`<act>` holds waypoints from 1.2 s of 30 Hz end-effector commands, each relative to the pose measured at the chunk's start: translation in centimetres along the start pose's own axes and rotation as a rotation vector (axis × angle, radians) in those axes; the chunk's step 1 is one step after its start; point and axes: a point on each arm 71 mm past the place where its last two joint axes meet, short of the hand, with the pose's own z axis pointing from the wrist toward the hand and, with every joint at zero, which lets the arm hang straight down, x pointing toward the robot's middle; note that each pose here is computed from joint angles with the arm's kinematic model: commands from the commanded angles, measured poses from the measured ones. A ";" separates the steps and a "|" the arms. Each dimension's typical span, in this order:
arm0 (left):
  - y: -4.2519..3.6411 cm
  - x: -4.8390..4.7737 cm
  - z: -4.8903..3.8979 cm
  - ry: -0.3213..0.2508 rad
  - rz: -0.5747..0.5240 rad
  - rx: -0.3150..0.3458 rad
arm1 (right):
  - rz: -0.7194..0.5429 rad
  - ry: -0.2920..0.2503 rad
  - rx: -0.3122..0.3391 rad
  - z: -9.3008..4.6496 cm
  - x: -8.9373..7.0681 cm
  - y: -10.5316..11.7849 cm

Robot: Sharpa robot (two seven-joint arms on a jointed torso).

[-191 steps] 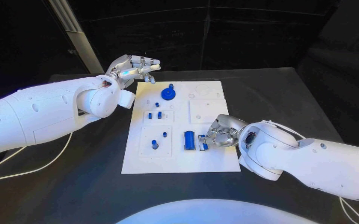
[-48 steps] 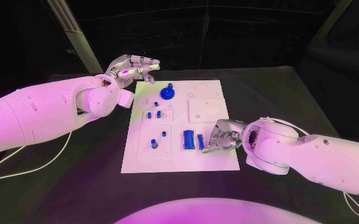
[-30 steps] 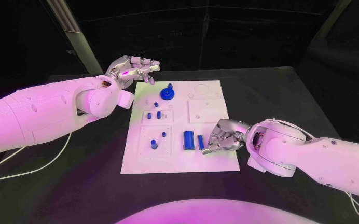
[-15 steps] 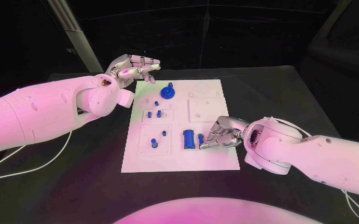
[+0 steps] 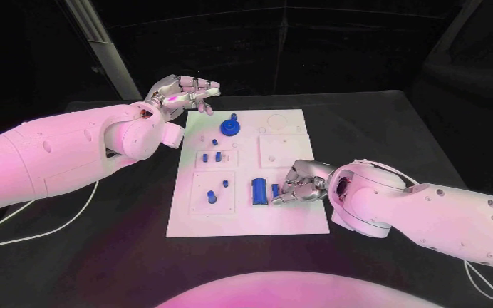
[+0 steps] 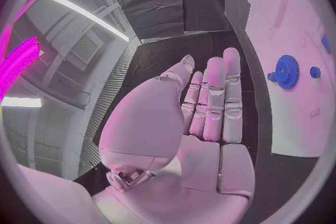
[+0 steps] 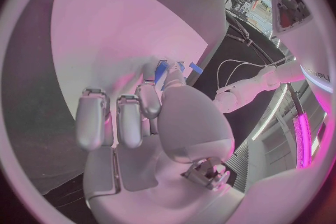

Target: Assemble the parts on the task board

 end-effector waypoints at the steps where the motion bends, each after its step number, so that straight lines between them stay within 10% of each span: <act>1: -0.15 0.10 0.01 0.010 -0.006 0.005 | -0.070 0.007 0.038 0.2 0.1 -0.4; 23: -0.15 0.06 -0.05 0.011 -0.007 0.003 | -0.058 -0.030 0.016 0.3 -0.2 -0.2; 29: -0.09 0.20 0.15 0.005 -0.016 0.013 | 0.487 -0.161 -0.284 -0.4 -4.8 -1.8; 36: 0.50 -0.43 0.62 -0.035 -0.053 0.016 | 0.807 -0.340 -0.376 1.2 -9.4 -4.7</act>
